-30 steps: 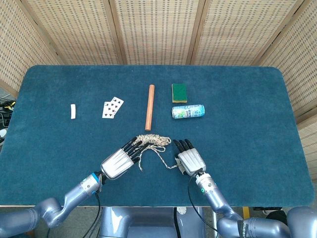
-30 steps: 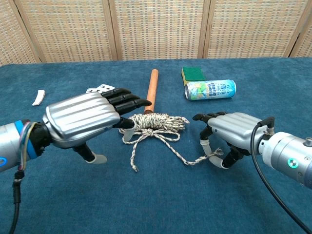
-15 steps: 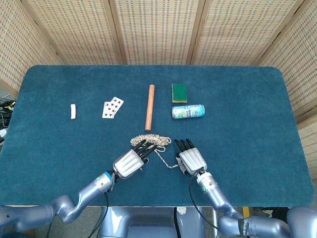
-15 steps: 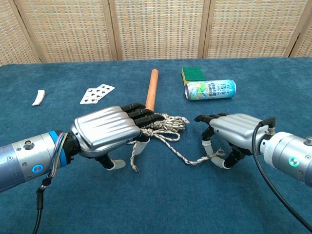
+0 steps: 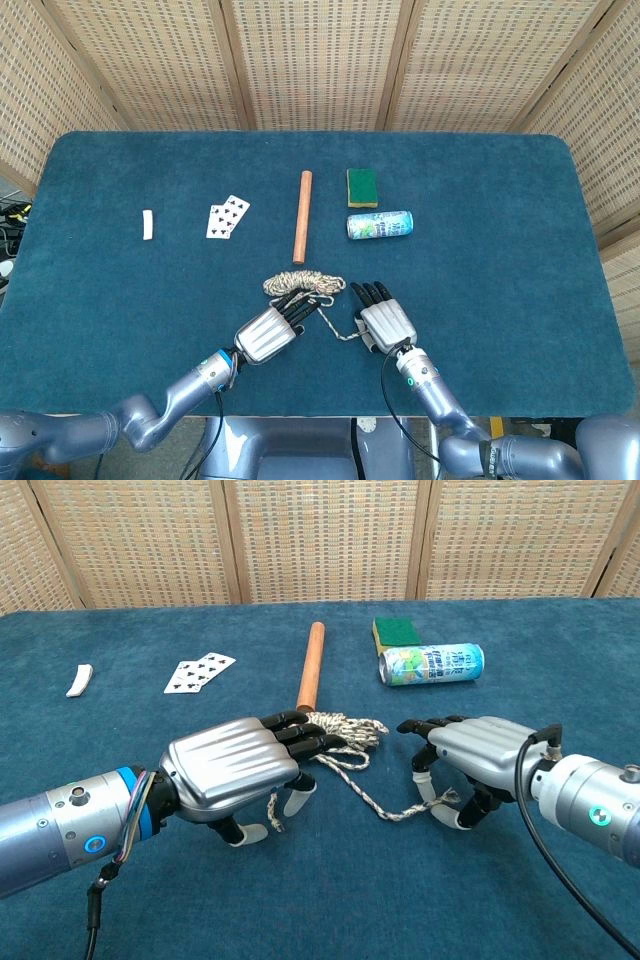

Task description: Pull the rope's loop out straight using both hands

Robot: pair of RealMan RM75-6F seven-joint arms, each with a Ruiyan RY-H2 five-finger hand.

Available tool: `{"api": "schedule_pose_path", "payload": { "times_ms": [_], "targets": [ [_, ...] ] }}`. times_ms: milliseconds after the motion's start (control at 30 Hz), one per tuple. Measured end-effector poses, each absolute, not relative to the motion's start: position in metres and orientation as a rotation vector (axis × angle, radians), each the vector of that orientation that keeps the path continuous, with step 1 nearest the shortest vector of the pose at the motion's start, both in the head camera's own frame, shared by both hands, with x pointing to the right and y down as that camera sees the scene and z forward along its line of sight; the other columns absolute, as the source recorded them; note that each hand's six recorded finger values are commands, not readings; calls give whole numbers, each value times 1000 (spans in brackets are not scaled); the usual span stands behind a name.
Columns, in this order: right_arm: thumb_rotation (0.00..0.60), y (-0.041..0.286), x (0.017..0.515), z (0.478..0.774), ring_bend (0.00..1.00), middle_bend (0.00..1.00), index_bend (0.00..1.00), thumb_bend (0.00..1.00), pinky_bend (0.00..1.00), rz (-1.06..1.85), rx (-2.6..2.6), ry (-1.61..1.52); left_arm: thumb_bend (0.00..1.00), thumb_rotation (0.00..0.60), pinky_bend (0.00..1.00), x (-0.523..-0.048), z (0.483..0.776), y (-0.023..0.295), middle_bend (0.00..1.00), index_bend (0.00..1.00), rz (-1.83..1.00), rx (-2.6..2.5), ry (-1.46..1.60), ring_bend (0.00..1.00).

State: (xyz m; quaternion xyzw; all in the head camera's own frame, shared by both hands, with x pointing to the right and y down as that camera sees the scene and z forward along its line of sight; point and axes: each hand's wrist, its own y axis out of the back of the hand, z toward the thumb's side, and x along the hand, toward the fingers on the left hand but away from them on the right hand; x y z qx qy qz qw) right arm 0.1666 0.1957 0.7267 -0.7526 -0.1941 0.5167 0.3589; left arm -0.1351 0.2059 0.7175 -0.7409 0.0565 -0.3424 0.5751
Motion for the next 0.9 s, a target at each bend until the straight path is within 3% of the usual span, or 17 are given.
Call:
{"api": "schedule_pose_path", "payload": {
  "times_ms": [900],
  "targets": [
    [600, 195, 171, 729, 0, 0, 656, 565, 0, 1339, -1947, -510, 366, 600, 0, -127, 728, 209, 0, 555, -835, -1740, 112, 0]
  ]
}}
